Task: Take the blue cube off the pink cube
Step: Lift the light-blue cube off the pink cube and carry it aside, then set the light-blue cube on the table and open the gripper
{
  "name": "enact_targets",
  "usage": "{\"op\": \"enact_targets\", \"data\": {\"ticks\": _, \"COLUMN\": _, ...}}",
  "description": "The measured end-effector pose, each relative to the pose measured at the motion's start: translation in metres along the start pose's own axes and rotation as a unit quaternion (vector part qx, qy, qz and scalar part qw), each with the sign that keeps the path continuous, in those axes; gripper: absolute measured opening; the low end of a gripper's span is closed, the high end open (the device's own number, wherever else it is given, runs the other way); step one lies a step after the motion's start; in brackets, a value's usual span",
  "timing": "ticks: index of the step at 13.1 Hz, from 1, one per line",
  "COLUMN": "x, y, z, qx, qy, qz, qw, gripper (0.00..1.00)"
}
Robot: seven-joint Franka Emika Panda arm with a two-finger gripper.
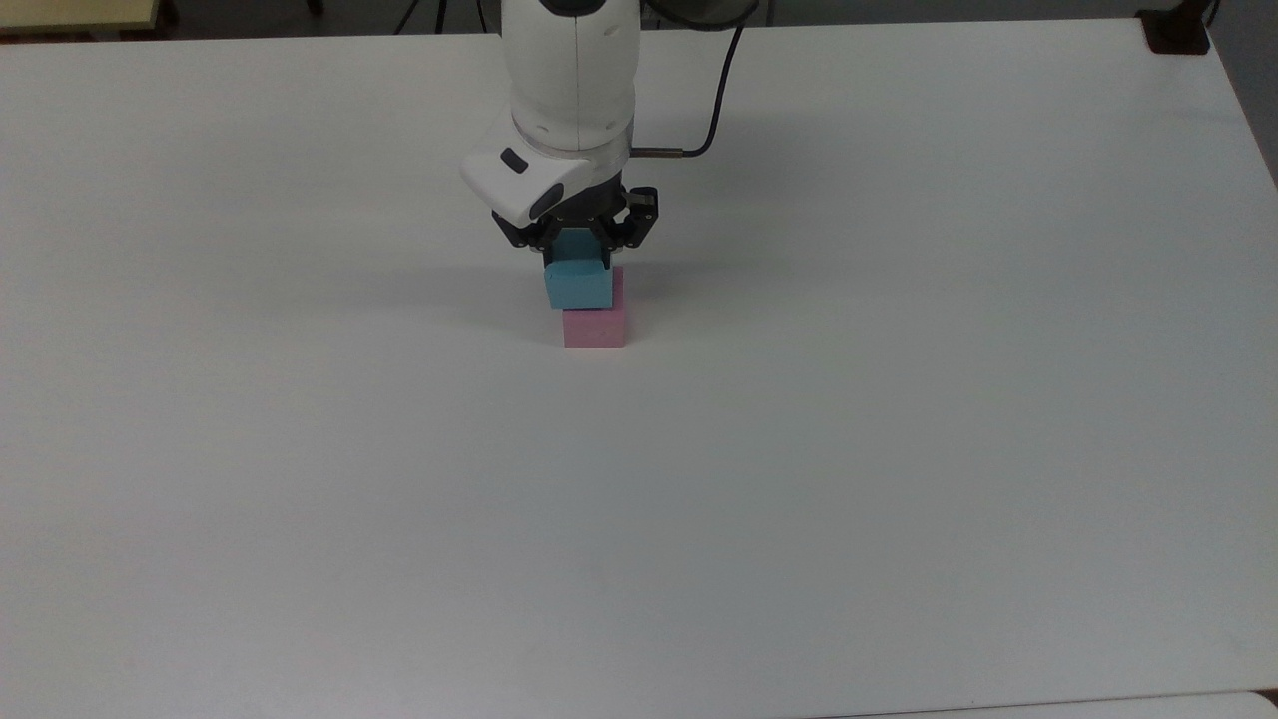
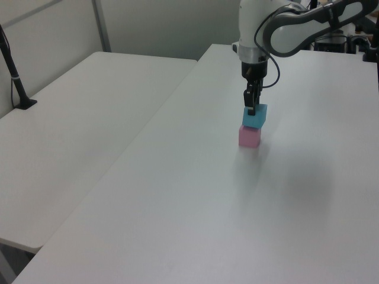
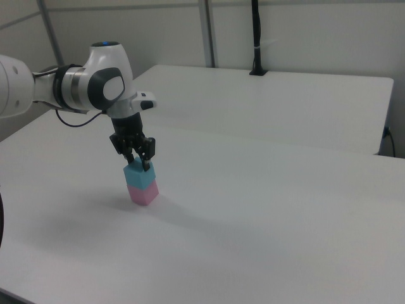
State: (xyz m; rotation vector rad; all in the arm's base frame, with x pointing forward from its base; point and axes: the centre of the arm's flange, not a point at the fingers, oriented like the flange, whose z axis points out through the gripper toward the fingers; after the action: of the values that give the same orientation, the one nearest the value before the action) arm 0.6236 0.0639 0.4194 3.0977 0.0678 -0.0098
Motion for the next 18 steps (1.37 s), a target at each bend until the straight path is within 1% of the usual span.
{"op": "enact_targets", "data": {"ticks": 4, "x": -0.003, "y": 0.043, "z": -0.027, "qx": -0.002, "qy": 0.018, "qz": 0.019, "qw": 0.9996, "gripper": 0.52}}
{"op": "enact_targets", "data": {"ticks": 7, "x": -0.008, "y": 0.106, "z": -0.035, "qx": -0.007, "qy": 0.022, "qz": 0.017, "qw": 0.9996, "gripper": 0.52}}
{"op": "enact_targets", "data": {"ticks": 8, "x": -0.01, "y": 0.121, "z": -0.034, "qx": -0.009, "qy": 0.019, "qz": 0.012, "qw": 0.9997, "gripper": 0.52}}
{"op": "enact_targets", "data": {"ticks": 9, "x": -0.016, "y": 0.146, "z": -0.031, "qx": -0.012, "qy": 0.011, "qz": 0.006, "qw": 0.9998, "gripper": 0.52}}
{"op": "enact_targets", "data": {"ticks": 11, "x": -0.029, "y": 0.184, "z": -0.019, "qx": -0.016, "qy": -0.008, "qz": -0.017, "qw": 0.9997, "gripper": 0.52}}
{"op": "enact_targets", "data": {"ticks": 12, "x": -0.039, "y": 0.202, "z": -0.006, "qx": -0.017, "qy": -0.023, "qz": -0.03, "qw": 0.9991, "gripper": 0.52}}
{"op": "enact_targets", "data": {"ticks": 14, "x": -0.061, "y": 0.219, "z": 0.018, "qx": -0.015, "qy": -0.033, "qz": -0.04, "qw": 0.9985, "gripper": 0.52}}
{"op": "enact_targets", "data": {"ticks": 16, "x": -0.079, "y": 0.217, "z": 0.045, "qx": -0.028, "qy": -0.015, "qz": -0.051, "qw": 0.9982, "gripper": 0.52}}
{"op": "enact_targets", "data": {"ticks": 18, "x": -0.09, "y": 0.211, "z": 0.07, "qx": -0.039, "qy": -0.011, "qz": -0.065, "qw": 0.9971, "gripper": 0.52}}
